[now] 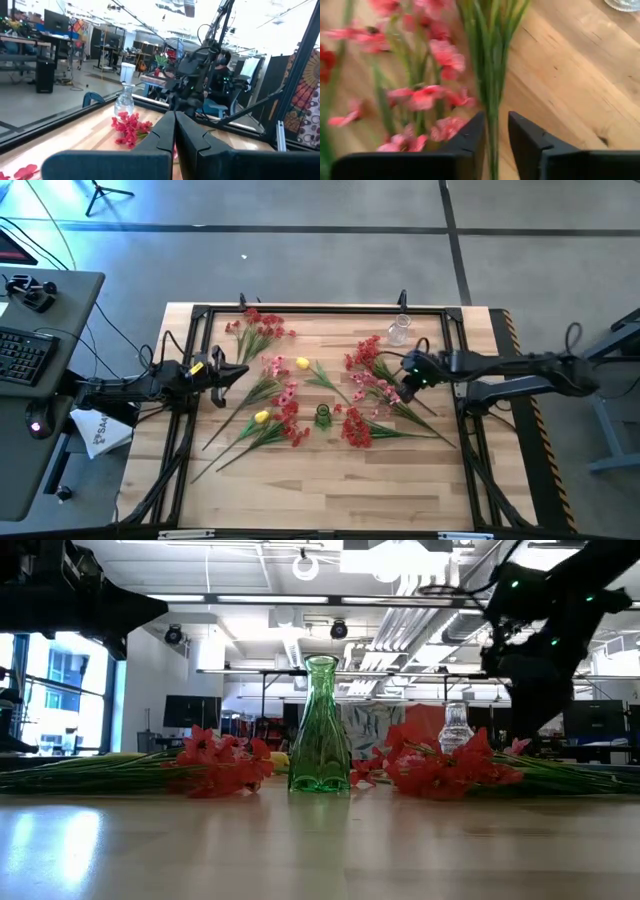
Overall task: Sort flowers into vase by color
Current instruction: Put the top right red flowers into the transparent vase
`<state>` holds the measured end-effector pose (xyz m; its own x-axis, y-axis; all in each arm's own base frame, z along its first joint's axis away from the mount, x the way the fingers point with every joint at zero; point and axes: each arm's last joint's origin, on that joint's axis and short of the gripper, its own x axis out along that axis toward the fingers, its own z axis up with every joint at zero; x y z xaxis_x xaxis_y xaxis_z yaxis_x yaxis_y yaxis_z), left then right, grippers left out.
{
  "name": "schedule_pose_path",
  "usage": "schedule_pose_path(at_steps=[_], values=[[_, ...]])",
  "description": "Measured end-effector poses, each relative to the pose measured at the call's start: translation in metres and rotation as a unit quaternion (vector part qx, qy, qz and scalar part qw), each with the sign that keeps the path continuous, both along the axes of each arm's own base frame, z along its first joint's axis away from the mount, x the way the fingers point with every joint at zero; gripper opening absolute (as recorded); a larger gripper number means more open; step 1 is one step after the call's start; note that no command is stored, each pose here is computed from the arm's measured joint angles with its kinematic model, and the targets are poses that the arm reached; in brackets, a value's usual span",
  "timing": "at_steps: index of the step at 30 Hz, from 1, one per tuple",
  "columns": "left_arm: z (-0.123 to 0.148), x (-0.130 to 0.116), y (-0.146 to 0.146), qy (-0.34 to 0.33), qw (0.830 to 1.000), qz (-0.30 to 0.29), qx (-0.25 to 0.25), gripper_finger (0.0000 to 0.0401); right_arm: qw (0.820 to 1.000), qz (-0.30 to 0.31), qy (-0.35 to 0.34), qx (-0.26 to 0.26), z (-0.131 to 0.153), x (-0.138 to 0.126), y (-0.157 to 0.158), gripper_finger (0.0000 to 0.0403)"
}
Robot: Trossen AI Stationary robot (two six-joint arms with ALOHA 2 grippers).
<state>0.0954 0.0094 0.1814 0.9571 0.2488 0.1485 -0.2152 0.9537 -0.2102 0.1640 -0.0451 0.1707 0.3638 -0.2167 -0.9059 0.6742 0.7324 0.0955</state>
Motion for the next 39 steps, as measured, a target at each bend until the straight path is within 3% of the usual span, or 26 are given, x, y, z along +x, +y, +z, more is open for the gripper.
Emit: schedule_pose_path(at_steps=[5,11,18,25,27,31,34,36,39], values=[[0.000,0.000,0.000,0.000,1.000,0.000,0.000,0.0000,0.999,0.023,0.034,0.023,-0.008,0.017,-0.008,0.0139],[0.000,0.000,0.000,0.001,1.000,0.000,0.001,0.0000,0.997,0.036,0.057,0.020,-0.013,0.035,-0.018,0.0145],[-0.002,0.000,0.000,0.011,1.000,0.000,0.000,0.0000,0.994,0.052,0.092,0.025,-0.026,0.046,-0.026,0.0109],[-0.002,0.000,0.000,0.011,1.000,0.000,0.000,0.0000,0.994,0.054,0.090,0.011,-0.031,0.050,-0.032,0.0018],[-0.002,0.000,0.000,0.011,1.000,-0.002,0.000,0.0000,0.995,0.054,0.085,-0.005,-0.026,0.049,-0.033,0.0009],[-0.002,0.000,0.000,0.011,1.000,-0.004,-0.001,0.0000,0.997,0.046,0.028,-0.057,-0.004,0.047,-0.034,0.0008],[-0.002,0.000,0.000,0.012,1.000,-0.004,0.000,0.0000,0.987,0.064,-0.076,-0.129,0.021,0.051,-0.036,0.0005],[-0.002,0.000,0.000,0.012,1.000,-0.004,-0.001,0.0000,0.963,0.094,-0.173,-0.184,0.036,0.052,-0.037,0.0005],[-0.002,0.000,0.000,0.012,1.000,-0.006,0.000,0.0000,0.901,0.144,-0.312,-0.267,0.053,0.048,-0.038,0.0003]])
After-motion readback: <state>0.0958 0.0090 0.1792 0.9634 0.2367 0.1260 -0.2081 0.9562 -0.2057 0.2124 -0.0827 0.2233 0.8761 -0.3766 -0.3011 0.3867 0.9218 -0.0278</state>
